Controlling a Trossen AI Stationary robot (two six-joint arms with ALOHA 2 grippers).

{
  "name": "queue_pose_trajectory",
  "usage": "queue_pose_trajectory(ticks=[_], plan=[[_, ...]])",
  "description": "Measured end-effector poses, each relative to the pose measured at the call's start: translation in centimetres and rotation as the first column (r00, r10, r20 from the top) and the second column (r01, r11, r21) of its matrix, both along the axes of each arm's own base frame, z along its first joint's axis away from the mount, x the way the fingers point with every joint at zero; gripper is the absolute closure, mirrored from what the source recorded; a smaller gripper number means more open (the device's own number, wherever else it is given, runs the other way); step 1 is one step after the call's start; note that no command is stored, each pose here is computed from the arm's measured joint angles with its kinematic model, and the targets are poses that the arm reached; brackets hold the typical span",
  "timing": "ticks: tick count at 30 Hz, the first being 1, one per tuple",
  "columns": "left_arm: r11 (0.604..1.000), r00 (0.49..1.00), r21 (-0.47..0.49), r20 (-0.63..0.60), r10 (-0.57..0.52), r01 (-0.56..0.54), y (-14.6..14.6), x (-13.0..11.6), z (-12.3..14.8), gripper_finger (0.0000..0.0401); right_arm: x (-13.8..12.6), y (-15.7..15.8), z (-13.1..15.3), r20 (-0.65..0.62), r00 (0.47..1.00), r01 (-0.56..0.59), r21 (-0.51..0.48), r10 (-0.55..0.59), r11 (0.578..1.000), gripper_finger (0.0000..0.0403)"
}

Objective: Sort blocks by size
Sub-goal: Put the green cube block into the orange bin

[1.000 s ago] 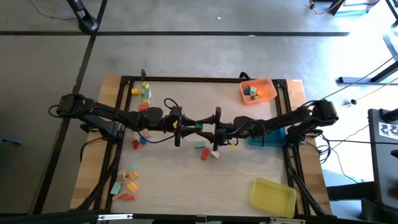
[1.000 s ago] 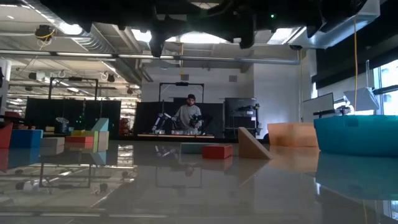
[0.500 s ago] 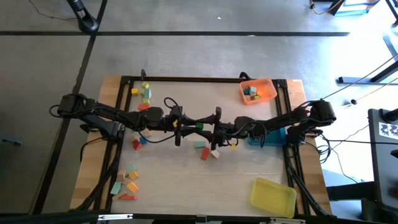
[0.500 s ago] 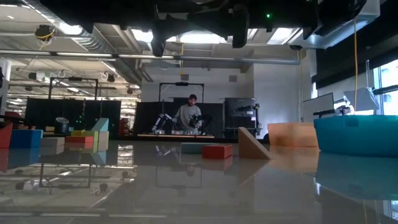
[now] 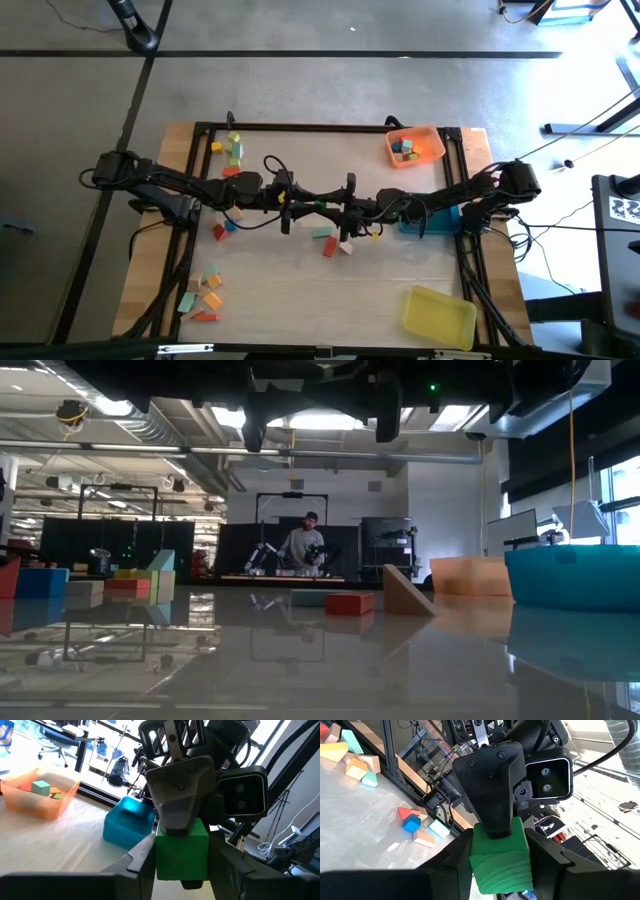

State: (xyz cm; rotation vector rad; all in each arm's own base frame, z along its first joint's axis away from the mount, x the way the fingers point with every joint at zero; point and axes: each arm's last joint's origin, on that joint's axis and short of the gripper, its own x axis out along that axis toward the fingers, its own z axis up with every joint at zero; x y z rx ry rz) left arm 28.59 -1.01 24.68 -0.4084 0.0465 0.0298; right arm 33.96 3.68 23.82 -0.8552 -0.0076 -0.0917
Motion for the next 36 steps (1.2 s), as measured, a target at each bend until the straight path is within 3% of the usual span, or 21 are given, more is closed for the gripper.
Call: queue_pose_trajectory(ticks=[11,16,19,22,26,30,36], plan=[[0.996,0.996,0.073,-0.080,-0.036,0.042,0.8,-0.7,-0.1,0.0203,0.0,0.0,-0.1,-0.007,1.000,-0.002,0.035,0.002,0.999,0.0261],[0.993,0.987,0.120,-0.160,0.001,0.019,1.6,-2.7,0.9,0.0188,-0.5,-0.3,0.6,-0.019,0.996,0.083,0.035,-0.082,0.996,0.0262],[0.989,0.959,0.142,-0.276,0.069,-0.031,2.1,-4.5,1.0,0.0187,-1.1,-0.6,1.1,-0.059,0.986,0.158,0.041,-0.155,0.987,0.0262],[0.983,0.898,0.161,-0.413,0.152,-0.092,2.3,-6.4,0.5,0.0187,-2.1,-1.0,1.7,-0.118,0.959,0.264,0.038,-0.258,0.964,0.0262],[0.968,0.797,0.181,-0.552,0.245,-0.172,2.5,-8.2,-0.4,0.0187,-3.8,-1.7,2.4,-0.191,0.874,0.453,-0.012,-0.446,0.892,0.0262],[0.946,0.711,0.209,-0.624,0.323,-0.247,2.7,-9.0,-1.1,0.0187,-5.9,-3.5,3.3,-0.241,0.751,0.623,-0.052,-0.615,0.780,0.0262],[0.939,0.687,0.218,-0.641,0.343,-0.266,2.8,-8.9,-1.5,0.0187,-9.1,-8.3,3.8,-0.333,0.588,0.787,0.024,-0.737,0.617,0.0262]])
